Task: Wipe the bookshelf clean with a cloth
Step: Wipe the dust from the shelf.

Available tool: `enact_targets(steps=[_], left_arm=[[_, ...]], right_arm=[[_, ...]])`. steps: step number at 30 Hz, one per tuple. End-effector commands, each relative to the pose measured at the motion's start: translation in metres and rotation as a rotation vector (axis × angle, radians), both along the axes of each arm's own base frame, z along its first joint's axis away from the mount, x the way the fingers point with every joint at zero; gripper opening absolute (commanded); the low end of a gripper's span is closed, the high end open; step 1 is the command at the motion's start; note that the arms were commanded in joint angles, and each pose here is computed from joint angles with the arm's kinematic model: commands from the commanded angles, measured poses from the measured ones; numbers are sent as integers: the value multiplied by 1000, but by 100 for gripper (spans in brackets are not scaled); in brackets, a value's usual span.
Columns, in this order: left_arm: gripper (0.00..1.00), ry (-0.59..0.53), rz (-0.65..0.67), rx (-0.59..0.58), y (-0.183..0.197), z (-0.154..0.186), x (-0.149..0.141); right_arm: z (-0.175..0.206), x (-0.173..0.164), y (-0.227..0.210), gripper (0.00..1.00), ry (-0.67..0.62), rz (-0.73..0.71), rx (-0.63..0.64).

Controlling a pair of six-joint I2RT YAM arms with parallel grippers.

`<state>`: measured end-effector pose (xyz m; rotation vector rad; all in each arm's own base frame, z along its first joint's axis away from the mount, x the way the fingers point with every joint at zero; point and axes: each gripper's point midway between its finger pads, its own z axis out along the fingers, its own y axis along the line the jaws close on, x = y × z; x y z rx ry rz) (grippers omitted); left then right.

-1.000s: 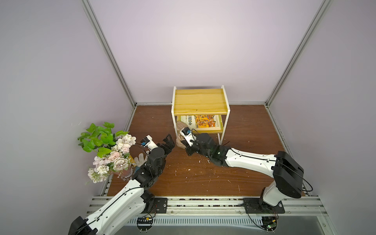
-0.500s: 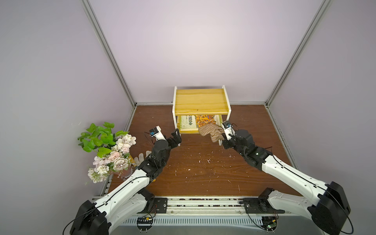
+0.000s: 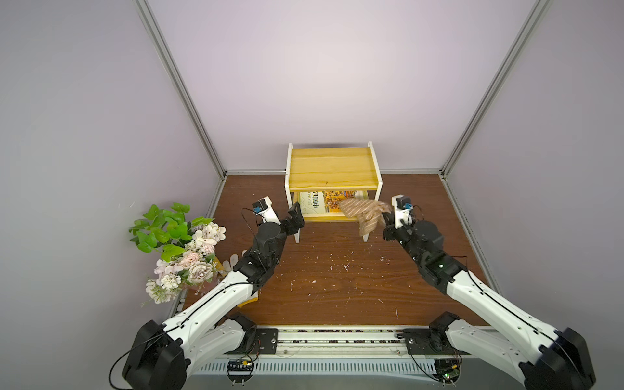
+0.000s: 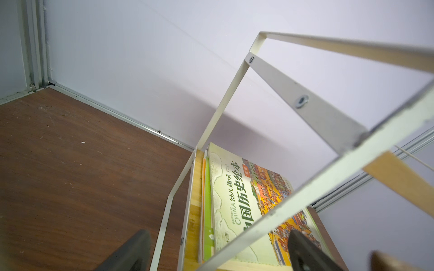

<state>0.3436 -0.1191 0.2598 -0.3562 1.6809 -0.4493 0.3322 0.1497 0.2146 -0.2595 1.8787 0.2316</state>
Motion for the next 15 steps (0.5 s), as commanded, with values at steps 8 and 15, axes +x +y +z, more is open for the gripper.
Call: enact_targets(steps=[8,15], left_arm=[[92,9,-24,116,-5,-2,10],[94,7,28,153,5,-2,12]], right_arm=[[161,-2,-6,0,-329,18,206],[22,1,-38,0,0,-30,254]])
